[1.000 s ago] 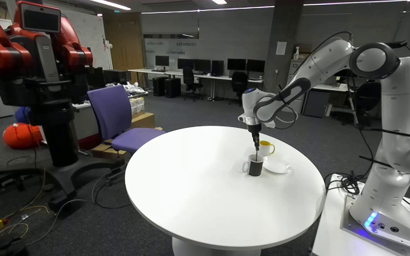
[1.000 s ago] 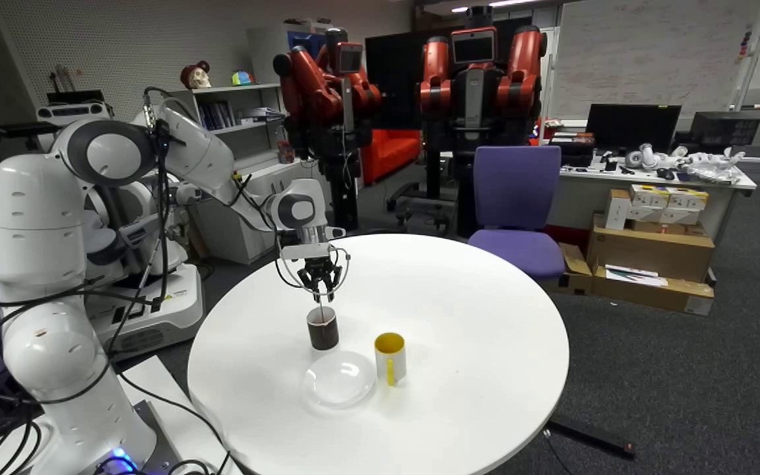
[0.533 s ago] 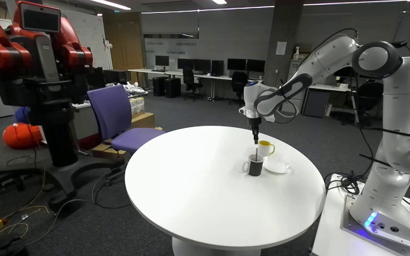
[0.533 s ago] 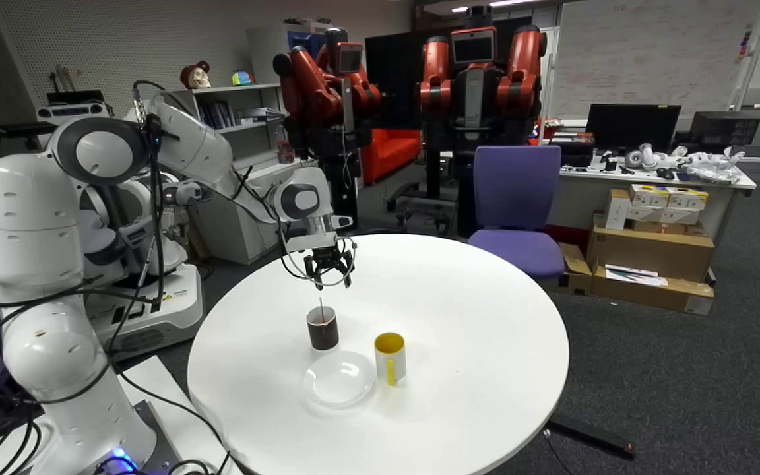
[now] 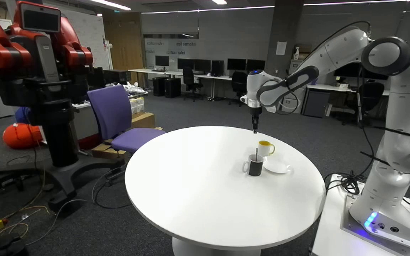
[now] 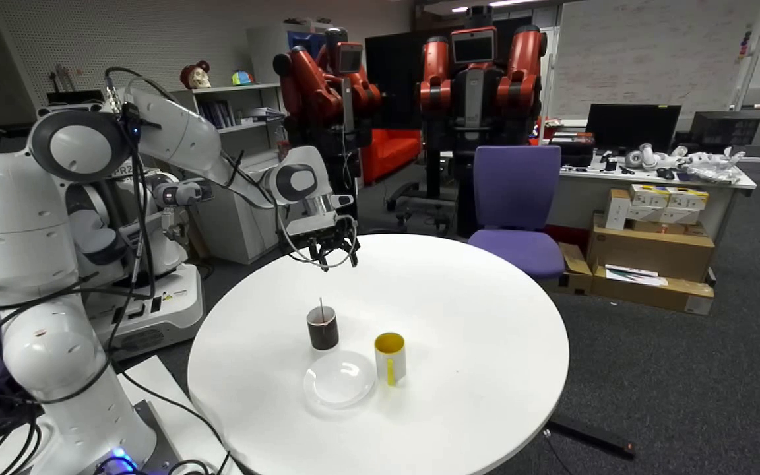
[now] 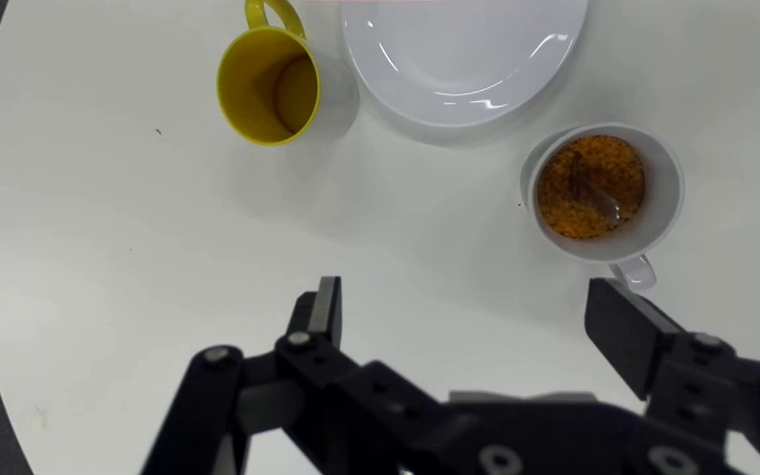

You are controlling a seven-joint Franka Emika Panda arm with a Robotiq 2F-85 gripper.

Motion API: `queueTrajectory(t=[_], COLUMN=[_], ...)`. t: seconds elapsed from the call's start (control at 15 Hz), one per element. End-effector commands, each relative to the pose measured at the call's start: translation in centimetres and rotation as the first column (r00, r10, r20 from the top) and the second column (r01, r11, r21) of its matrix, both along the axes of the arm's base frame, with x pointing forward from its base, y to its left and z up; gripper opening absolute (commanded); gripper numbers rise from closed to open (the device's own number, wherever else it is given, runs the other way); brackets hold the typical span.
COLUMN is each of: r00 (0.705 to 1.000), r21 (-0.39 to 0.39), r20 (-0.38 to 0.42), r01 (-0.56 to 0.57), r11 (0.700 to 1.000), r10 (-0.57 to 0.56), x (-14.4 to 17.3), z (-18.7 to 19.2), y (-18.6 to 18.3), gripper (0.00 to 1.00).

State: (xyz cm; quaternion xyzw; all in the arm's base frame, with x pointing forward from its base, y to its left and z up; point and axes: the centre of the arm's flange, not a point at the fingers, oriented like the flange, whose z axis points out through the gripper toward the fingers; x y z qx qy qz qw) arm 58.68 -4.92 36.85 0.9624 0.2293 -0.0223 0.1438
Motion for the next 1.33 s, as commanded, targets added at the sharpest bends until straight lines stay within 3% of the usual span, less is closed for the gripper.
queueTrajectory(t=[0.0, 0.33, 0.73, 0.8, 1.27], r00=[1.000, 0.998, 0.998, 0.997, 0.997], r21=[0.023, 0.103, 0.180, 0.156, 0.158], r20=[0.012, 0.017, -0.039, -0.020, -0.031], r01=[0.019, 0.060, 0.064, 0.078, 0.079], r11=[1.000, 0.993, 0.982, 0.985, 0.984], r10=[-0.020, -0.063, -0.058, -0.076, -0.075], x=[-0.6, -1.7, -3.5, -2.6, -2.6], z=[3.2, 6.2, 8.4, 6.6, 6.2], y=[0.1, 1.3, 2.9, 2.7, 2.8], gripper=[1.00, 1.00, 1.00, 1.00, 1.00])
